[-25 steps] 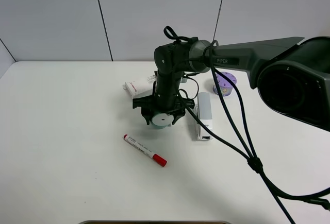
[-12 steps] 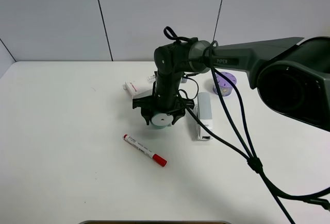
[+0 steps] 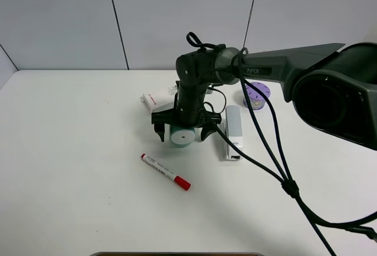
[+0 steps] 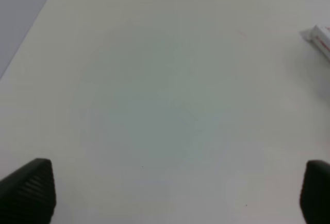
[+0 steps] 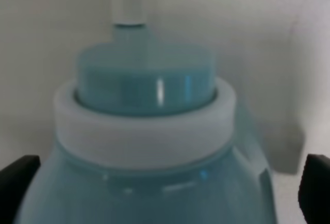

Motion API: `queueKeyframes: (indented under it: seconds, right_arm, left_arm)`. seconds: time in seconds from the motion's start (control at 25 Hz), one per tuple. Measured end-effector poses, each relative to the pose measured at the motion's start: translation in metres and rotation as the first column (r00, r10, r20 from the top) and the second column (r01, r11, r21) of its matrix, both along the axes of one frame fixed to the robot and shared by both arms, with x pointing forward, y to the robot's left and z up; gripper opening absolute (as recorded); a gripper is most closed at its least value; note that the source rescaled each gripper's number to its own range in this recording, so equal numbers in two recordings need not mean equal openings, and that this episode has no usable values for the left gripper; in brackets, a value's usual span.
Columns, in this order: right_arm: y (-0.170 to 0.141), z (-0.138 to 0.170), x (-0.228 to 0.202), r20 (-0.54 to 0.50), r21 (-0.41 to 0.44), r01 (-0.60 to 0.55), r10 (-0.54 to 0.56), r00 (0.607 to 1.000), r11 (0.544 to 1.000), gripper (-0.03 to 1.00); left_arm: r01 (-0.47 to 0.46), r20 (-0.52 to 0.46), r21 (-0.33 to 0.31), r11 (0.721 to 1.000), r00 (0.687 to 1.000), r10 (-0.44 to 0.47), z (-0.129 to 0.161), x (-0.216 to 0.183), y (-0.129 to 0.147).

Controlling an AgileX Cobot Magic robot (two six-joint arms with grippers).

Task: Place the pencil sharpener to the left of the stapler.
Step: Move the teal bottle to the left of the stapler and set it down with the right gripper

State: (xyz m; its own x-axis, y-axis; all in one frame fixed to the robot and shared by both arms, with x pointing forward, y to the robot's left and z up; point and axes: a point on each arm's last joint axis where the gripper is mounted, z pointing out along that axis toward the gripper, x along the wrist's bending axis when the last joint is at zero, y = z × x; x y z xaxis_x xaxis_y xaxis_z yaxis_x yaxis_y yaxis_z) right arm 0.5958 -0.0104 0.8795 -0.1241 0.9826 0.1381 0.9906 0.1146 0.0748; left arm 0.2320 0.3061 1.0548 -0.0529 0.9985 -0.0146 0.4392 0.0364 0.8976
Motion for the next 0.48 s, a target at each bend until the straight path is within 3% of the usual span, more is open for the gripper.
queueKeyframes:
  seconds: [0.48]
  right_arm:
    - [-0.0007,0.0006,0.0003,0.007,-0.007,-0.006,0.006,1.000,1.000,1.00]
  left_arm:
    - [0.000,0.000,0.000,1.000,1.000,0.000,0.0000,0.0000,0.0000]
